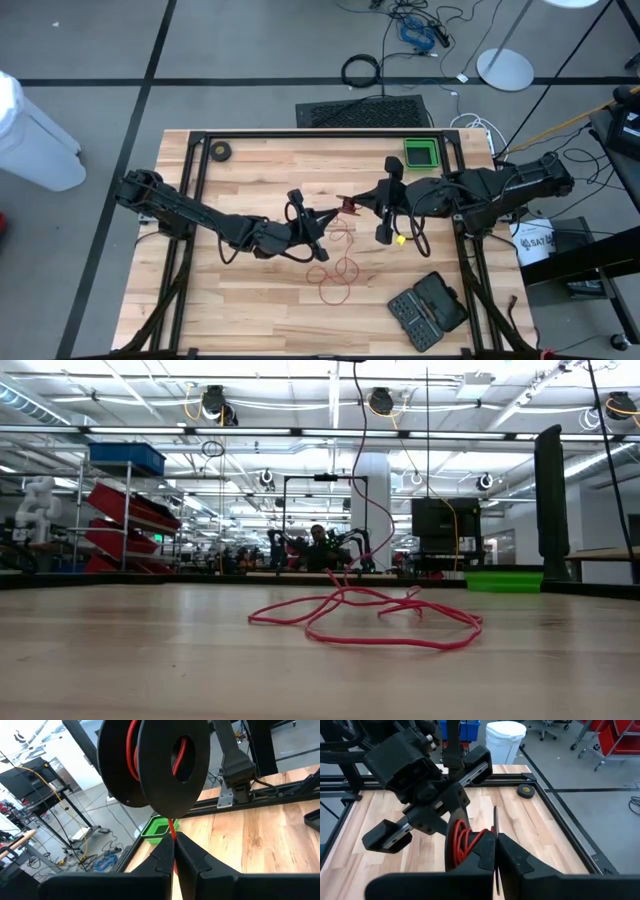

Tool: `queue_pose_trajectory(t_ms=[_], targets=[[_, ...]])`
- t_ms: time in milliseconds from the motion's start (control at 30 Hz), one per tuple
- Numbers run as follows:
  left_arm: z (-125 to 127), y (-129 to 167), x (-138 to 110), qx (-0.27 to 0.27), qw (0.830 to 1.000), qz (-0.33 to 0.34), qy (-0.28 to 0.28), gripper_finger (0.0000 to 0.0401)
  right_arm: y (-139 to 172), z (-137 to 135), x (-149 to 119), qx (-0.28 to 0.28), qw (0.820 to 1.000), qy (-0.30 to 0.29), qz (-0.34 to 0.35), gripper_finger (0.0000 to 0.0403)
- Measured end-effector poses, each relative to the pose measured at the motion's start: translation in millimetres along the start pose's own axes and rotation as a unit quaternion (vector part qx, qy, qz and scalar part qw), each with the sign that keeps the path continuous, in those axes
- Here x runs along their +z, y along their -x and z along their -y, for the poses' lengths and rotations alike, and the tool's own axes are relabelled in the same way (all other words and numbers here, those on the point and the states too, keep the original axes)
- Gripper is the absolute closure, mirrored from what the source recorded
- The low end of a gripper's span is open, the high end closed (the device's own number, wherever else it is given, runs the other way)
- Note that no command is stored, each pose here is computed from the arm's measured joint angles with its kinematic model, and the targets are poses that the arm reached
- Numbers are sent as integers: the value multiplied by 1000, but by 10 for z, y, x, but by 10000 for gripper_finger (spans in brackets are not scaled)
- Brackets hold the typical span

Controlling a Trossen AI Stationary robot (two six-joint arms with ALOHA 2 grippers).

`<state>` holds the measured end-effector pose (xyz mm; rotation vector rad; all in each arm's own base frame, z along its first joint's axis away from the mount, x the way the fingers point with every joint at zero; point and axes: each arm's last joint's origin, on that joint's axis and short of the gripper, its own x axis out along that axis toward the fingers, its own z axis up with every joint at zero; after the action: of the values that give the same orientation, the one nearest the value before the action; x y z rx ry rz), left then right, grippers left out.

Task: Coil cords
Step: Coil the red wire into the spool

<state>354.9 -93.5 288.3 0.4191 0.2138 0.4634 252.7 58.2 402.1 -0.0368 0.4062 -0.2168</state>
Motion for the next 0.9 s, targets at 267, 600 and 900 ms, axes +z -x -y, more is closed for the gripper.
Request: queue_pose_trajectory(t_ms=[267,600,900], targets=[[4,-3,-15,5,1000,-5,17,302,5,4,15,-4,1000,0,6,403],[30,15,-132,25,998,-58,16,266,5,19,12,-32,999,4,7,403],[27,80,-408,85,983,-155,52,266,11,54,31,-96,995,12,21,403]])
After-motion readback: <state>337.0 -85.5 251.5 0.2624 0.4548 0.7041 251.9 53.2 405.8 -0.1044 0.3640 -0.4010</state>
